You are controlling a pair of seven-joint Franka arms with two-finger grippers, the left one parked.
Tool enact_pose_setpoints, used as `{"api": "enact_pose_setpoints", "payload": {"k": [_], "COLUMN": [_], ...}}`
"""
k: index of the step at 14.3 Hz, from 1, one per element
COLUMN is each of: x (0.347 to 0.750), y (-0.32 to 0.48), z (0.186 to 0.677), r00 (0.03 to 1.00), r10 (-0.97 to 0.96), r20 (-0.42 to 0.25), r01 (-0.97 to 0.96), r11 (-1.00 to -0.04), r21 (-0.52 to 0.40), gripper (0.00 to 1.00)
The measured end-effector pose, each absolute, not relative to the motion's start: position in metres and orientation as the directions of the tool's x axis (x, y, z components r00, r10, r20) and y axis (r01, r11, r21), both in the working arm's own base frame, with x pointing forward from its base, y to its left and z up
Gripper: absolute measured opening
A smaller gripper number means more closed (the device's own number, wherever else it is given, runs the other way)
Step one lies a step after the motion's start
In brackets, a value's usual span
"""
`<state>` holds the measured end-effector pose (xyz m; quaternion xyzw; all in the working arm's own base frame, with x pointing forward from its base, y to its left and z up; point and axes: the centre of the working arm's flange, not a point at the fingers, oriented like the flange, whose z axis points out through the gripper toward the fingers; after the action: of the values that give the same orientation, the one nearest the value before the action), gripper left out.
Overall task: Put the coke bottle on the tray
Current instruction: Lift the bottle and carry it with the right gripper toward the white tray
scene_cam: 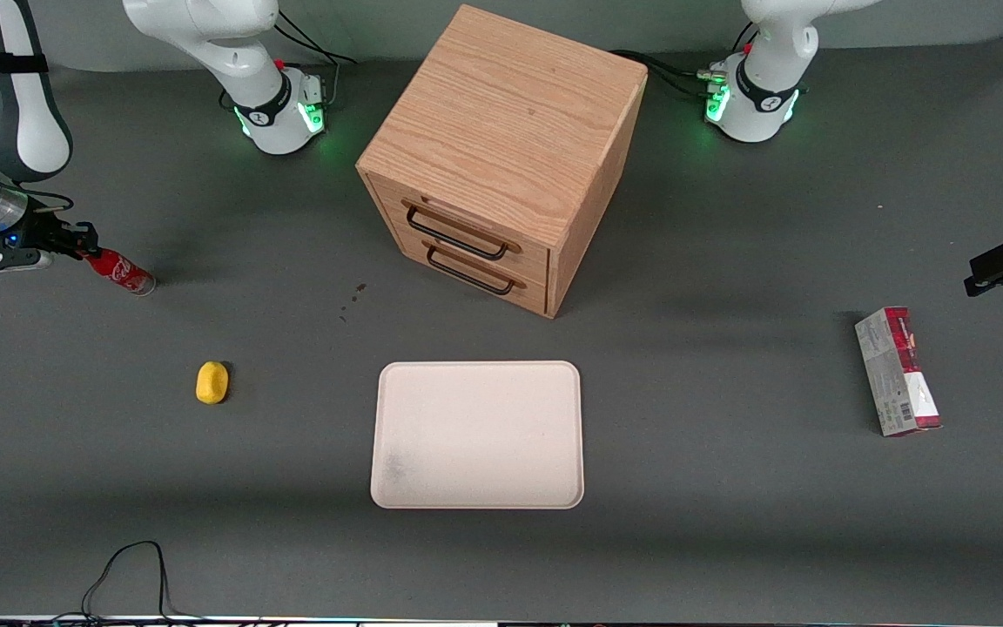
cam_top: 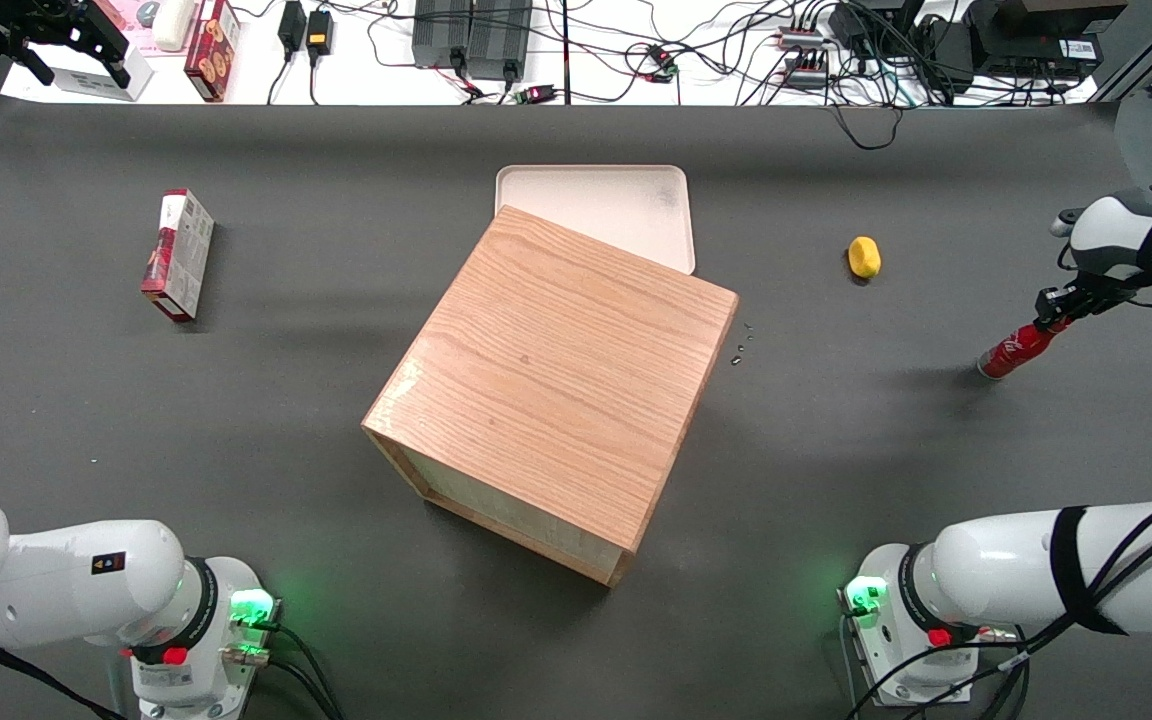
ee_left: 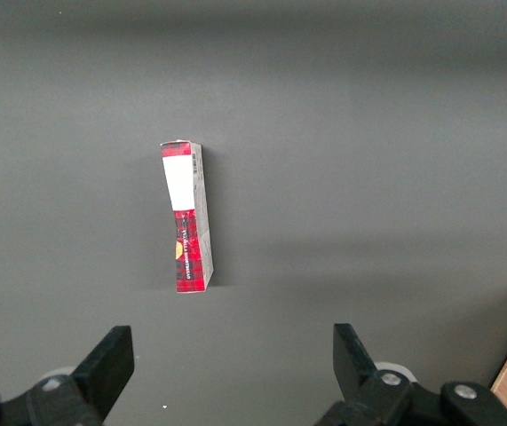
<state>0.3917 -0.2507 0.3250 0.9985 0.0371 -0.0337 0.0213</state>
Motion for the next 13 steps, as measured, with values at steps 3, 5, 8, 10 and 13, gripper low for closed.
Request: {"api": "enact_pose_setpoints", "payload": {"k": [3,5,8,10,13], "x": [0.393,0.404,0.445,0.463,0.467], "y": [-0.25,-0.252,-0.245,-0.236,-0.23], "z": [0.327,0.349,0.434,0.499,0.584], "r00": [0.994,0.99,0.983,0.982,0.983], "r10": [0.074,0.083,0.118,0.14,0.156], "r20": [-0.085,-0.113,-0.138,-0.127,-0.099], "r01": [0.077,0.086,0.123,0.147,0.161], "r11": [-0.996,-0.996,-0.992,-0.988,-0.986], "r21": [0.033,0.025,0.029,0.041,0.042], "gripper": [0.31,0.31,0.31,0.31,0.31]}}
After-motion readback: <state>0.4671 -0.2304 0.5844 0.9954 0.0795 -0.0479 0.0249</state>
